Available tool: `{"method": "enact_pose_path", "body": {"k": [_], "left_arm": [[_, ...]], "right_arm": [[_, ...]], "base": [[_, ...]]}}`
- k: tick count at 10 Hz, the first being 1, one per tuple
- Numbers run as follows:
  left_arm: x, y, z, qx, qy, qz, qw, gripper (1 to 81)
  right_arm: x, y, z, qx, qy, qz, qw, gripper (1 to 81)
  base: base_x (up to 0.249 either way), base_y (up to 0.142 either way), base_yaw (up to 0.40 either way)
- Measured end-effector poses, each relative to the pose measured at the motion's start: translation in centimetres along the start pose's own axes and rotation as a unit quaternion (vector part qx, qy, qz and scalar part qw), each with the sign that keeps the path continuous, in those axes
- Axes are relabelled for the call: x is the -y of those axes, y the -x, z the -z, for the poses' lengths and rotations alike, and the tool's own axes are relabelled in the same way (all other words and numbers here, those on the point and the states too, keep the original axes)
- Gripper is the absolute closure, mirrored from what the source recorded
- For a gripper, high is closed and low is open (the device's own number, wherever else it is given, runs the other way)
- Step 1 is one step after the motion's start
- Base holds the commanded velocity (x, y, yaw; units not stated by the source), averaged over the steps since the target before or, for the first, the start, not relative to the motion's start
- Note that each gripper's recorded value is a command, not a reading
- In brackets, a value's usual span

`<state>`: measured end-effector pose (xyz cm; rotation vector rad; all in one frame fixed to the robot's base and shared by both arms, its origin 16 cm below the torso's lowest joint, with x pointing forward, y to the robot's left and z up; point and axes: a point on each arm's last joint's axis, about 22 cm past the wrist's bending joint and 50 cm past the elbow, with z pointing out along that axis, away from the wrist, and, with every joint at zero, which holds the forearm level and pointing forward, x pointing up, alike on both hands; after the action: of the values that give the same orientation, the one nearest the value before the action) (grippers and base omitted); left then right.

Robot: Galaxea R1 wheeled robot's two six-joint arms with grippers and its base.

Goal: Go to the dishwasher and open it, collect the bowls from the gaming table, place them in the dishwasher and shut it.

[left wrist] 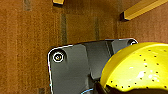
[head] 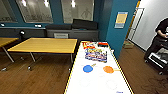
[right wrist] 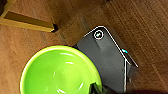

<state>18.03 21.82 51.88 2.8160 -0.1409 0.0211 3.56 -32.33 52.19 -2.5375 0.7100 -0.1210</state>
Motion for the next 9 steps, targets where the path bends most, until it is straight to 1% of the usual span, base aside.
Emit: {"method": "enact_pose_path", "body": {"k": [2,3,5,6,7,8,9], "left_arm": [[-1.2,-0.3,-0.3,-0.010,0.004,-0.005,0.9999,81.1],[-1.1,-0.4,-0.2,-0.014,0.001,-0.006,0.9999,81.1],[0.3,-0.4,-0.5,-0.020,-0.018,-0.005,0.9996,81.1],[0.6,-0.2,-1.0,-0.019,-0.024,-0.003,0.9995,81.1],[0.7,0.7,-1.7,-0.013,-0.028,-0.001,0.9995,81.1],[1.1,1.6,-2.4,-0.007,-0.035,0.003,0.9993,81.1],[1.5,1.8,-2.9,-0.005,-0.044,0.005,0.9990,81.1]], "right_arm": [[0.1,-0.8,-0.2,-0.012,-0.002,0.007,0.9999,81.1],[0.5,-0.9,-0.4,-0.016,-0.007,0.010,0.9998,81.1],[0.5,-0.9,-0.3,-0.019,-0.010,0.013,0.9997,81.1],[0.3,-0.8,-0.3,-0.019,-0.007,0.013,0.9997,81.1],[0.3,-0.8,-0.3,-0.019,-0.007,0.013,0.9997,81.1],[0.4,-0.8,-0.5,-0.019,-0.008,0.014,0.9997,81.1],[0.6,-0.6,-0.9,-0.019,-0.009,0.013,0.9997,81.1]], "base": [[0.000,0.000,0.000],[0.000,0.000,0.000],[0.000,0.000,0.000],[0.000,0.000,0.000],[0.000,0.000,0.000],[0.000,0.000,0.000],[0.000,0.000,0.000]]}}
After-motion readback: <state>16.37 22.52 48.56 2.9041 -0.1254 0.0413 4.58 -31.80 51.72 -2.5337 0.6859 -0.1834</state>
